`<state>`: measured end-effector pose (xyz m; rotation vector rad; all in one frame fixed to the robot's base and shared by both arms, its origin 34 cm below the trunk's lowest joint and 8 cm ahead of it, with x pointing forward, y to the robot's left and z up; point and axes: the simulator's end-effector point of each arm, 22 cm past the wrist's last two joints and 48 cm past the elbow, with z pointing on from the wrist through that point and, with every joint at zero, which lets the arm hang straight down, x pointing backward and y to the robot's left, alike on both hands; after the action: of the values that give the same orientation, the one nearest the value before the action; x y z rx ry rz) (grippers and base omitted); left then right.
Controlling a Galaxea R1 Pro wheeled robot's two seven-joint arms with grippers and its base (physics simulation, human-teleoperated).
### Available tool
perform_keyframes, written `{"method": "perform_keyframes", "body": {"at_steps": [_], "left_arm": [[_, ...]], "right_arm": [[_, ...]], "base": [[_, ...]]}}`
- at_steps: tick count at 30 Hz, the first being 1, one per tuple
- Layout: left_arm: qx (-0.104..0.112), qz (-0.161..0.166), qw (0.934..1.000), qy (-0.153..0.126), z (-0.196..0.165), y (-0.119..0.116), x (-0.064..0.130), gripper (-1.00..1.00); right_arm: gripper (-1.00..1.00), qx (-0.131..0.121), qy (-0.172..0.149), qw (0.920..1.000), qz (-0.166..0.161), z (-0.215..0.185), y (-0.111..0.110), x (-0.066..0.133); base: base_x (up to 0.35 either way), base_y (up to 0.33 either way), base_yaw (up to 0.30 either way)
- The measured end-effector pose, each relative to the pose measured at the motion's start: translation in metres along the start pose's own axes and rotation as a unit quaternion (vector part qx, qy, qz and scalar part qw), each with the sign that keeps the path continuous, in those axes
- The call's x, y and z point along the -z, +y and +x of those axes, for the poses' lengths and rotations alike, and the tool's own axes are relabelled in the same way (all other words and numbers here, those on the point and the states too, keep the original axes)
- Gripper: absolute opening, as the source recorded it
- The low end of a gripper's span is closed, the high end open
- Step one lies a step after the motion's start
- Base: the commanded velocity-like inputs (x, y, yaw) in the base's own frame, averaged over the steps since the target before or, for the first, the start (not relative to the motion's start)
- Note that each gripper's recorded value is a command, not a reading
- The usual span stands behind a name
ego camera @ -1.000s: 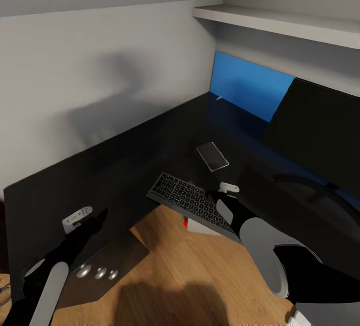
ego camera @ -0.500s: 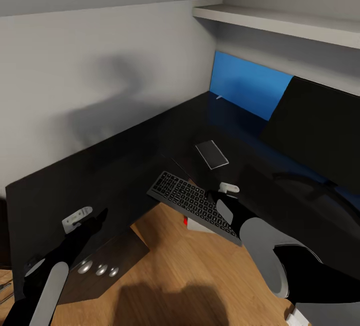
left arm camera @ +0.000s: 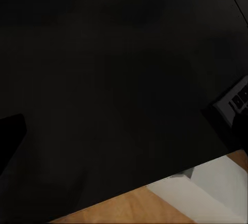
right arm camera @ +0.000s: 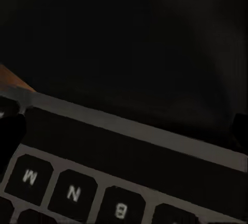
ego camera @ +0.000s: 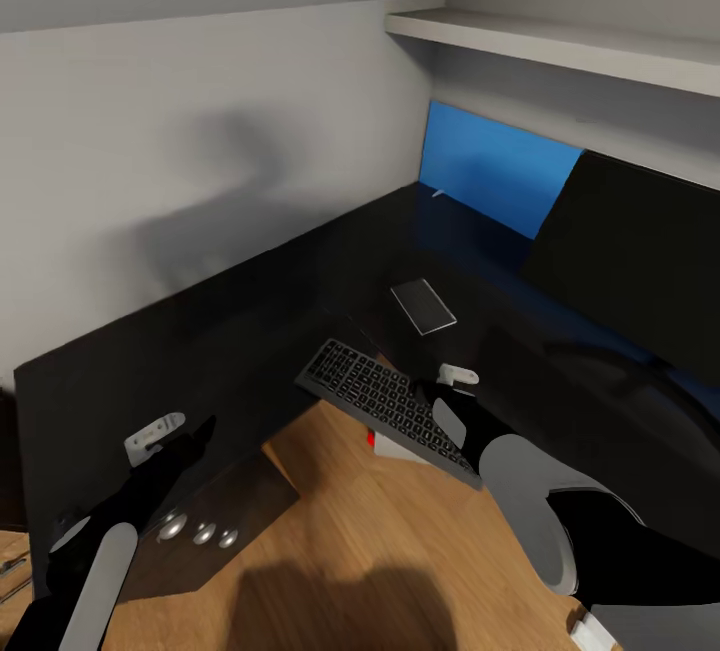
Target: In the bedroom, organize the workspace by keeping the computer under the desk, ensuring the monitor is on the desk, placing the keyboard on the desk next to the monitor, placing the mouse on the desk next to the keyboard, moving the folder from the swivel chair onto the desk next to the mouse, stacking the notebook on top of the folder with the pen on top of the notebook, and positioning the swivel chair next to the desk.
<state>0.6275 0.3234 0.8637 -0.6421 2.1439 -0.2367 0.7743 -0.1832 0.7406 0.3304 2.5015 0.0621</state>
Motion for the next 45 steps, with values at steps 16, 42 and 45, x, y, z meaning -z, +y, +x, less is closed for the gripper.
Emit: {"method": "perform_keyframes", "body": {"at_steps": [16, 42, 45], "left_arm": [[-0.001, 0.0, 1.0, 0.001, 0.001, -0.001, 0.0, 1.0], [0.004, 0.003, 1.0, 0.004, 0.006, -0.006, 0.0, 1.0], [0.002, 0.006, 1.0, 0.008, 0.009, -0.009, -0.001, 1.0]], "right_arm": [[1.0, 0.0, 0.0, 1.0, 0.0, 0.0, 0.0, 0.0], [1.0, -0.006, -0.044, 0.9987, -0.023, -0.034, 0.011, 0.021], [1.0, -0.014, -0.066, 0.9972, -0.031, -0.038, 0.006, 0.039]], "base": [[-0.009, 0.0, 0.0], [0.0, 0.0, 0.0], [0.0, 0.0, 0.0]]}}
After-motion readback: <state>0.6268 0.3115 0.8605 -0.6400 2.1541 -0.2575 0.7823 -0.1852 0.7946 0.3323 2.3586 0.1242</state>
